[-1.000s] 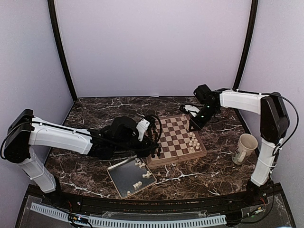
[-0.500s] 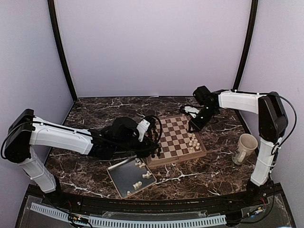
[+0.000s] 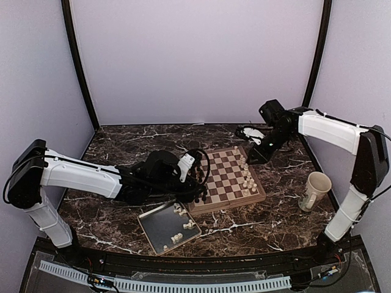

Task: Set up the chess pieces on the board
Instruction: Place the king on e1, then adjust the pawn at b2.

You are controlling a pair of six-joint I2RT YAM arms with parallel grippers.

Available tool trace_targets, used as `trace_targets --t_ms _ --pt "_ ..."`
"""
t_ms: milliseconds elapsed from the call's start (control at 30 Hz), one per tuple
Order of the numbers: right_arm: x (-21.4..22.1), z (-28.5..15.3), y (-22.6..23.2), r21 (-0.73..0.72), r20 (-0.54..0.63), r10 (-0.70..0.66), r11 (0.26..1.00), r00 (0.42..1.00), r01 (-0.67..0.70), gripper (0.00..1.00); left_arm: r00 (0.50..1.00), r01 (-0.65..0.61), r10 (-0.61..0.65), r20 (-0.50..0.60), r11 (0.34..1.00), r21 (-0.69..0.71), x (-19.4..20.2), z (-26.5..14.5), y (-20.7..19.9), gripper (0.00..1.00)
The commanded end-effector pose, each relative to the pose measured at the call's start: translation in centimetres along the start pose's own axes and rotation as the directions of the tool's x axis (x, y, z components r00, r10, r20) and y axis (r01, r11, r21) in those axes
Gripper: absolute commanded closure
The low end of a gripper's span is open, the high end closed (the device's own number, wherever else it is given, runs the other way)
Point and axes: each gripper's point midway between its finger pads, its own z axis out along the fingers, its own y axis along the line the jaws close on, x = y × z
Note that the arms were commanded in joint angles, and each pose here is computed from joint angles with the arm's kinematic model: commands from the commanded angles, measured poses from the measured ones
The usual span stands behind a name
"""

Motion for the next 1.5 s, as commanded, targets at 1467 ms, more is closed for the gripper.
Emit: trace_targets --t_ms 1467 --pt "4.6 6.7 4.0 0.005 -0.286 -0.257 0.963 0.923 0.269 0.74 1.0 0.024 -0.024 0.002 0.999 0.045 0.2 -0.2 -0.8 0.47"
